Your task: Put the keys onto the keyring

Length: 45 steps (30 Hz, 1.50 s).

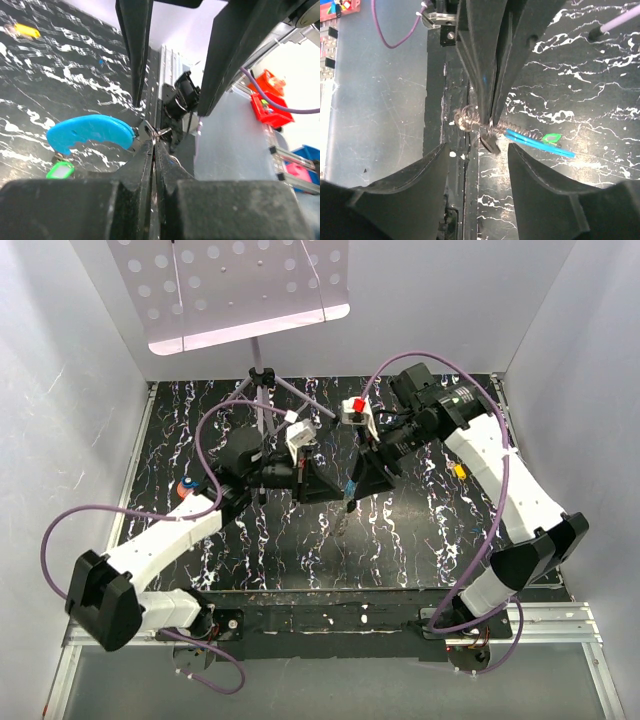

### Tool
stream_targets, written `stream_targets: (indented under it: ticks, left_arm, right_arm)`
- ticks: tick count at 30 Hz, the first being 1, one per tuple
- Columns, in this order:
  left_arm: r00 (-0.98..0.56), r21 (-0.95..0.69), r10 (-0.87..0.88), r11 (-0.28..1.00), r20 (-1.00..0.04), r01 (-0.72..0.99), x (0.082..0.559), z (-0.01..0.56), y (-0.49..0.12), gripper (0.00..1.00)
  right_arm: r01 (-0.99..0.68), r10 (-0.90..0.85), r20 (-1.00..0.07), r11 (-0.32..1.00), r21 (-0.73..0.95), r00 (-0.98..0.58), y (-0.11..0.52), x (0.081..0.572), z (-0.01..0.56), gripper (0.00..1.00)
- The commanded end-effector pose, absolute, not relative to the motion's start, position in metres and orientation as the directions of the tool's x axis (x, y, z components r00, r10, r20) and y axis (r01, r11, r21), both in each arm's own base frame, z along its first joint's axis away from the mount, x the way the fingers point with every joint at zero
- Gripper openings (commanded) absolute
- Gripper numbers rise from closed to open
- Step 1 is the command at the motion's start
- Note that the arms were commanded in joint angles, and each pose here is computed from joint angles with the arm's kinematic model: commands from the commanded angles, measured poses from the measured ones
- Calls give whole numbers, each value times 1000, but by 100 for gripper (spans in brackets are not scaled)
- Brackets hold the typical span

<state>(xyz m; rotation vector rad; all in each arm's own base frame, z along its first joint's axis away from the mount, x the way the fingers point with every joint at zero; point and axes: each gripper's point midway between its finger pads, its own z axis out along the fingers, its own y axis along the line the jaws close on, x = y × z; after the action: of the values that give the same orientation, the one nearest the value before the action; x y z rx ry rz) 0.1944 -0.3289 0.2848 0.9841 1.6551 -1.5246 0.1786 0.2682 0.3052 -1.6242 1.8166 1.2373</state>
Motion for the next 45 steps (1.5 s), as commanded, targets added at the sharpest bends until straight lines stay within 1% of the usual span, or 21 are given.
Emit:
stream_targets:
  ticks: [1,4,6,9,12,17,19,20,21,26,31,34,36,39,42,45]
  left_arm:
    - [-211,-214,-121,18,-970,977,181,336,-309,0]
    - [2,-8,-301,30,-954,1000,166,365,-295,0]
    - [61,50,-361,40,-930,998,161,375,-289,0]
    - [65,70,-379,1,-923,998,155,383,-291,0]
    - [34,55,-426,-37,-904,998,150,391,-290,0]
    - [8,46,-448,-73,-894,996,147,394,-291,0]
    - [4,51,-461,-90,-887,995,145,395,-291,0]
    - [1,52,-466,-96,-885,994,144,396,-290,0]
    - [3,58,-469,-103,-883,993,143,396,-290,0]
    - [-21,45,-464,-132,-886,990,142,395,-292,0]
    - [-56,-16,-397,-104,-916,994,154,379,-298,0]
    - [-121,-107,-315,-60,-942,992,169,363,-304,0]
    - [-140,-131,-277,-52,-951,990,173,356,-307,0]
    - [-143,-132,-273,-56,-952,990,172,354,-306,0]
    - [-150,-138,-270,-62,-951,988,171,355,-307,0]
    - [-155,-142,-274,-66,-949,988,172,355,-307,0]
  right_arm:
    - [-942,-480,-855,-151,299,-194,255,151,346,60]
    - [-947,-355,-928,-243,209,-114,254,140,362,61]
    - [-943,-273,-961,-304,139,-54,254,131,366,61]
    - [-929,-173,-985,-363,76,-12,257,124,372,59]
    - [-922,-128,-992,-382,65,-18,263,125,381,57]
    - [-931,-120,-991,-352,97,-58,271,136,391,51]
    - [-938,-130,-986,-317,141,-105,274,143,389,50]
    - [-944,-115,-989,-308,122,-91,276,145,394,50]
    - [-944,-116,-987,-297,143,-113,277,147,390,50]
    - [-948,-95,-988,-286,140,-118,280,151,394,51]
    - [-949,-99,-987,-277,152,-129,279,150,393,51]
    - [-954,-113,-981,-241,180,-156,279,153,389,51]
    - [-955,-126,-975,-211,207,-183,279,155,385,50]
    - [-951,-145,-962,-176,254,-230,280,159,376,48]
    - [-952,-161,-953,-129,276,-255,283,168,367,43]
    - [-955,-179,-950,-105,279,-258,286,174,360,41]
